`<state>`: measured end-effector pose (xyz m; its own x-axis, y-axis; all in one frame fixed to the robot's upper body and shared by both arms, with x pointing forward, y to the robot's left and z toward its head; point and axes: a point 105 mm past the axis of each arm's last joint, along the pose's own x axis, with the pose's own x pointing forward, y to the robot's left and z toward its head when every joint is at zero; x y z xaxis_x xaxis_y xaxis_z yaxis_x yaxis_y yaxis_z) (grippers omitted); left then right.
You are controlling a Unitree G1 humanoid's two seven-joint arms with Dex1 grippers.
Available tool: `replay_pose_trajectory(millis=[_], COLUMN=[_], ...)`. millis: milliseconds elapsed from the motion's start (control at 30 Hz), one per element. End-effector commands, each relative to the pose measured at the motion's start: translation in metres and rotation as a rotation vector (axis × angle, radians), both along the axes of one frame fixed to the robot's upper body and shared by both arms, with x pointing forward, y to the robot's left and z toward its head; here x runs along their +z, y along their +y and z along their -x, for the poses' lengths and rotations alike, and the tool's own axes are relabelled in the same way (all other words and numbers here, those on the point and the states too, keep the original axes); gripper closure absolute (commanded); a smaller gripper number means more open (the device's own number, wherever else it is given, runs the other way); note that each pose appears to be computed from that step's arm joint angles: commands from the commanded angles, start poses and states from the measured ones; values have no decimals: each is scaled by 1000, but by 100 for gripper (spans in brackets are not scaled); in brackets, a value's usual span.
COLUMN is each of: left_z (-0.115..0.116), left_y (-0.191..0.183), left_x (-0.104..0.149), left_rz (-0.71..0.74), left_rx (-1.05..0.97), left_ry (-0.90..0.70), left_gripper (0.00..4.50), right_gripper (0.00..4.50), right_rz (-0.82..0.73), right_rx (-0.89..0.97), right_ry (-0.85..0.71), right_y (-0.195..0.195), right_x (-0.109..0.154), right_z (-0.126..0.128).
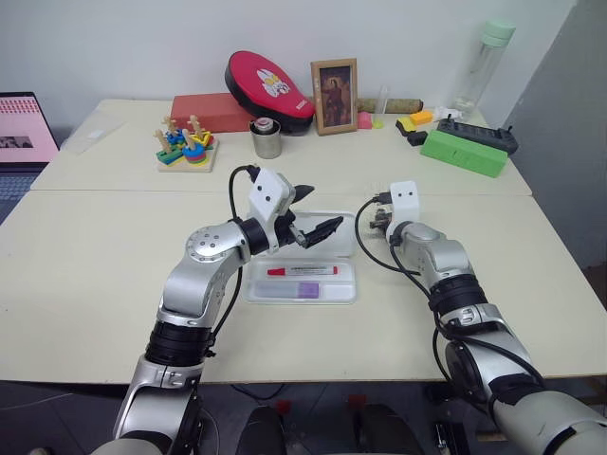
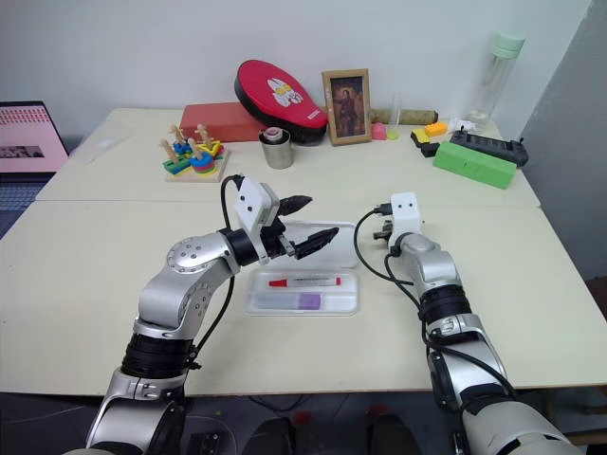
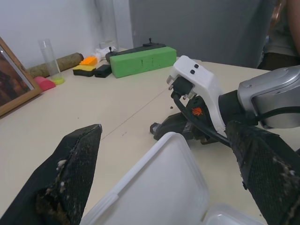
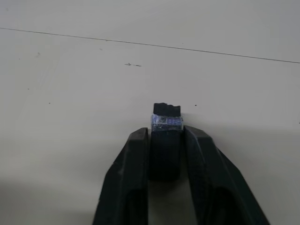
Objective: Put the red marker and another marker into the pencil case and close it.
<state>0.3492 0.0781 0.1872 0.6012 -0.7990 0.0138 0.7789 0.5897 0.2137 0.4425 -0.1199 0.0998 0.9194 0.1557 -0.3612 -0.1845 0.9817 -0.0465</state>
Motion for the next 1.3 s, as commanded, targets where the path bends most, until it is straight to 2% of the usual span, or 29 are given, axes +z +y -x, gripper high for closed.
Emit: replay_pose_trajectory(millis=[33, 167, 267, 333, 500, 667, 867, 1100, 1300], left_z=[4, 8, 27, 44, 67, 75, 75, 77, 75], left_y=[-3, 12, 31, 42, 71, 89, 90, 89, 86], left_x=[12, 7, 6, -1, -20, -33, -33, -34, -33], left_rz=[-4, -58, -98, -162, -309, -406, -426, -417, -409], left_rx=[-22, -33, -120, -190, -254, -271, -270, -265, -264], left_ry=[-53, -42, -16, 19, 111, 173, 167, 174, 167], left_gripper=[0, 0, 0, 0, 0, 0, 0, 0, 0], right_gripper=[419, 419, 419, 419, 419, 419, 419, 419, 419], right_rz=[6, 36, 78, 155, 186, 198, 237, 250, 257], right_rx=[6, 123, 340, 506, 943, 1177, 1264, 1282, 1298], right_ry=[-89, -174, -218, -195, -109, -63, -2, 66, 92], right_y=[-8, -21, -29, -31, -6, 28, 56, 68, 72], right_x=[26, 56, 84, 86, 78, 70, 52, 29, 21], right_z=[-3, 0, 17, 33, 87, 117, 124, 125, 129])
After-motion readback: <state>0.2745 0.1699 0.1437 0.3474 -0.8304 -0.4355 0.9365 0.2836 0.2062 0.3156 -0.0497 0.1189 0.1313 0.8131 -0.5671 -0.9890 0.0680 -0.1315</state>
